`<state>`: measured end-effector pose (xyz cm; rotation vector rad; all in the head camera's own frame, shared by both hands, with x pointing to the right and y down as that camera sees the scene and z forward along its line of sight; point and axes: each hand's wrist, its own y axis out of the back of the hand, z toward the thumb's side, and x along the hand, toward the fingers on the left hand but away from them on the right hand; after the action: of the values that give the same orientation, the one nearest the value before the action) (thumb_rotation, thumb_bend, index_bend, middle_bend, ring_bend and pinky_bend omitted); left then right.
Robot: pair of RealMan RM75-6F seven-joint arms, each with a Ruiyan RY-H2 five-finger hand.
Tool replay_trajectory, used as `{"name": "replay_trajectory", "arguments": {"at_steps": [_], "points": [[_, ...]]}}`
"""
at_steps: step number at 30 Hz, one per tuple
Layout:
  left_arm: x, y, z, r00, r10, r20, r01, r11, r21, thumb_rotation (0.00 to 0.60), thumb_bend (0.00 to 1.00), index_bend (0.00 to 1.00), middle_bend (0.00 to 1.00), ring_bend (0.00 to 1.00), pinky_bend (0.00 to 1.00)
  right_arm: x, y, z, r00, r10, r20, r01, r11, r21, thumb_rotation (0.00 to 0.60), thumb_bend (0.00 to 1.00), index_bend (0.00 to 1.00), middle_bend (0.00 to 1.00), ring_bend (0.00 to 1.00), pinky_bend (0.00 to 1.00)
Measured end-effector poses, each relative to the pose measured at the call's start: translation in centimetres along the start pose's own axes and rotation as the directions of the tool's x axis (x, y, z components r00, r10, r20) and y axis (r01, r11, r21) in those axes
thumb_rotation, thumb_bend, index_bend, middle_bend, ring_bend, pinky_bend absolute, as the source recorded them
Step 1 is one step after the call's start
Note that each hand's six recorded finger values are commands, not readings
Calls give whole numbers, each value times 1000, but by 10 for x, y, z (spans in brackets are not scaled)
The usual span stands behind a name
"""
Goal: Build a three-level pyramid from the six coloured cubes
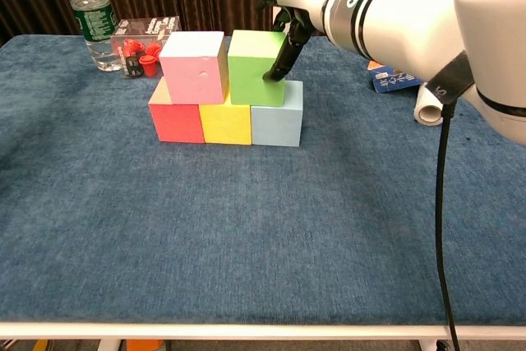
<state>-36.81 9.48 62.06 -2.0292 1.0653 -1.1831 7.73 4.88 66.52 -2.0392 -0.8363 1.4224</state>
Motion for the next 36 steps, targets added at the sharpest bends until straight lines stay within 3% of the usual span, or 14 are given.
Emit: {"name": "replay_trajectory", "arguments": {"at_steps": [30,36], "points": [[-1,-1,-3,1000,-4,-7,4,1000,-2,600,22,72,149,113,107,-1,-4,5,1000,9,-10,-9,1000,-9,600,163,0,312,12,0],[-1,-1,-4,1000,-3,-7,3,1000,-4,600,22,72,149,113,107,-1,-6,4,1000,16,-6,-17,1000,-8,600,151,0,190,0,0]]}}
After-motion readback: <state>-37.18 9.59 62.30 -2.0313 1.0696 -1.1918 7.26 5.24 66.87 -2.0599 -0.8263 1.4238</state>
